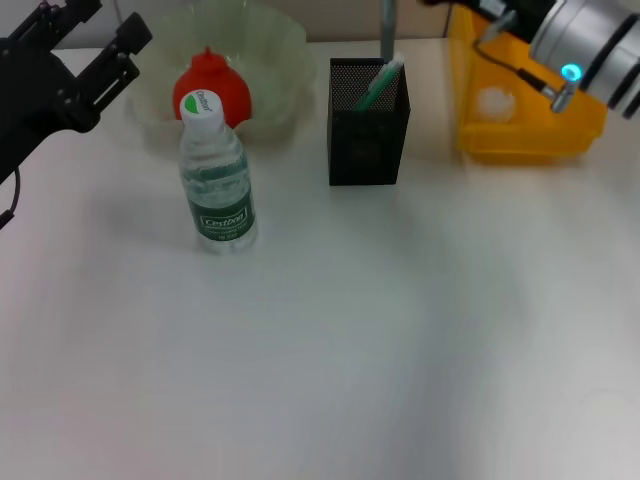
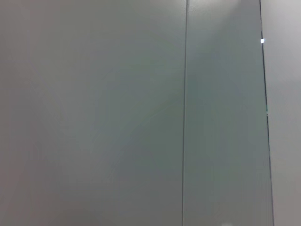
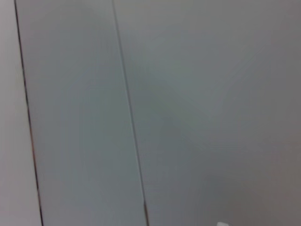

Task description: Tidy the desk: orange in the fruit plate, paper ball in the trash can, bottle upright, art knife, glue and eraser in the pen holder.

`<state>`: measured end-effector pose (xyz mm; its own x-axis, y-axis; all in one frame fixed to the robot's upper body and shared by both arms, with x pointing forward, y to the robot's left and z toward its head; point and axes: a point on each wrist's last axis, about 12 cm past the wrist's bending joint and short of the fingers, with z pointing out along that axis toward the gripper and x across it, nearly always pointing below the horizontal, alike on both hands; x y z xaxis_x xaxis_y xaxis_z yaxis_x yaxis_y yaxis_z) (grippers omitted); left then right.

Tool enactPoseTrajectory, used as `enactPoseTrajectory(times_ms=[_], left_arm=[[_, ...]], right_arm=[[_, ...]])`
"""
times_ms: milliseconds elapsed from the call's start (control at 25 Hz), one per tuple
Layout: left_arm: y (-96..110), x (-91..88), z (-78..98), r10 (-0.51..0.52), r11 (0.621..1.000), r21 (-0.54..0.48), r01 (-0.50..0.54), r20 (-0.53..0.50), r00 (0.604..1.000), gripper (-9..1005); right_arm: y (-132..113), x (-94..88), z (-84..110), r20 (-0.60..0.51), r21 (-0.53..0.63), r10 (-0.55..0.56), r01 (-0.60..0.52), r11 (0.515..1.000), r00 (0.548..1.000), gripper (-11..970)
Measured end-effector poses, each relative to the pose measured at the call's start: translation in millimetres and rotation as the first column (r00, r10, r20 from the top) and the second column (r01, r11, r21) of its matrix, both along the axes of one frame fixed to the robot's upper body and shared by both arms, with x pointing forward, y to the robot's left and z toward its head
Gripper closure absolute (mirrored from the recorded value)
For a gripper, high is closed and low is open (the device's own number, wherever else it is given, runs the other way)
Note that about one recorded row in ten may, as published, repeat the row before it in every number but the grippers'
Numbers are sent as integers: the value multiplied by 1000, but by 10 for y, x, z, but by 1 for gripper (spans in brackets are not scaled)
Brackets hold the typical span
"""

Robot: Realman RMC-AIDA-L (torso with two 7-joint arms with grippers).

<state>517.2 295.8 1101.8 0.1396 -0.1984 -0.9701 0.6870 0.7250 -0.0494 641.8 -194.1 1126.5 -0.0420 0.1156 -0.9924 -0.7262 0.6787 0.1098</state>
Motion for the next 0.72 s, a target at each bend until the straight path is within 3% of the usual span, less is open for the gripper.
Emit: enactPoseTrajectory(times_ms=[360, 720], left_arm=[[6, -10, -28, 11, 1000, -10, -11, -6, 1000, 331], [-32, -5, -19, -11, 1000, -17, 11, -2, 1000, 331]], right_arm=[[20, -105, -232, -81, -37, -3, 0, 999, 997, 826], [-24, -200, -343, -105, -57, 8, -14, 998, 994, 826]])
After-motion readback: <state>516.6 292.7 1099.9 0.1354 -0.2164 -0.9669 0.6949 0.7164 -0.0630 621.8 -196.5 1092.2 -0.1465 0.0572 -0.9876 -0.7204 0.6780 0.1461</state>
